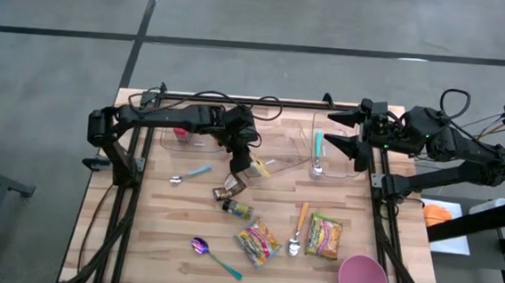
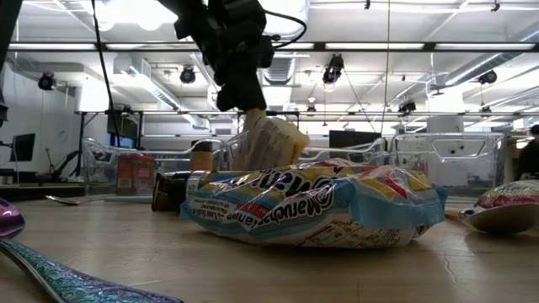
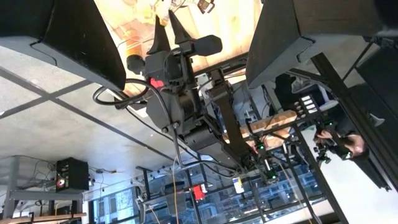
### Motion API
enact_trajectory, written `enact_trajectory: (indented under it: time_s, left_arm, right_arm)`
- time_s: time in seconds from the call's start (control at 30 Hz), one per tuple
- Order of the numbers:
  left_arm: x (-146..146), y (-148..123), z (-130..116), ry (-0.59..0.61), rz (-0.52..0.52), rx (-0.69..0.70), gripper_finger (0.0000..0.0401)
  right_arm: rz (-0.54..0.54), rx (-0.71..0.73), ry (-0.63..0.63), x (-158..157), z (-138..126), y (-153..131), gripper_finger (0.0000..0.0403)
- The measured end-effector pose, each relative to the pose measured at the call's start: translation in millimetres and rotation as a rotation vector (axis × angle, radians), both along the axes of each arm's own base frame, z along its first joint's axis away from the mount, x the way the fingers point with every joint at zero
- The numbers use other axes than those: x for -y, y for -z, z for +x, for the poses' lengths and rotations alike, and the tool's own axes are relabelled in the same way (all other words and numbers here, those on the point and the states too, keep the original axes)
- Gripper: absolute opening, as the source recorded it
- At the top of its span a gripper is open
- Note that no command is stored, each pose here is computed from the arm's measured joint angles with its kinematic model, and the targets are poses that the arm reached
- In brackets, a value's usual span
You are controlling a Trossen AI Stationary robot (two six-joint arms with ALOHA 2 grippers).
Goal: Pick & Place Food Item
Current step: Put the yellow noodle pack into the middle transparent bin, then put the green seasoning bottle into the left transparent bin
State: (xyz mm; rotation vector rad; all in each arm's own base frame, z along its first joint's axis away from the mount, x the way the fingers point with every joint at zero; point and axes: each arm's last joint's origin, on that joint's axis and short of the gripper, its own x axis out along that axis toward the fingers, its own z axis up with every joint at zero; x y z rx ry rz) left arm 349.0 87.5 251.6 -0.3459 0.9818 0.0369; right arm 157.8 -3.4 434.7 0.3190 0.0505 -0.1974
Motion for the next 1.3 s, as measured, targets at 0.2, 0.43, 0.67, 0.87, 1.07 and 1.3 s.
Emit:
enact_trajectory:
  time_s: [0.2, 0.43, 0.67, 0.87, 1.07, 1.3]
  left_arm:
    - [-1, -6, 2, 0.000, 0.006, 0.020, 0.0223]
    - [-3, -33, 9, 0.005, 0.029, 0.088, 0.0255]
    - [23, -70, 5, 0.129, 0.033, 0.035, 0.0253]
    - [71, -69, -6, 0.328, 0.057, -0.046, 0.0223]
    - [104, -35, -27, 0.416, 0.102, -0.127, 0.0177]
    - [111, 8, -44, 0.353, 0.122, -0.084, 0.0159]
  right_arm:
    - [0.000, 0.000, 0.000, 0, 0, 0, 0.0327]
    - [0.001, 0.000, 0.000, 0, 0, 0, 0.0327]
    - [0.004, 0.001, 0.000, 0, 0, 0, 0.0327]
    - [0.003, 0.000, 0.001, 0, 0, 0, 0.0327]
    - [0.012, 0.002, 0.001, 0, 0, 0, 0.0327]
    - [0.050, 0.010, 0.008, 0, 0, 0, 0.0327]
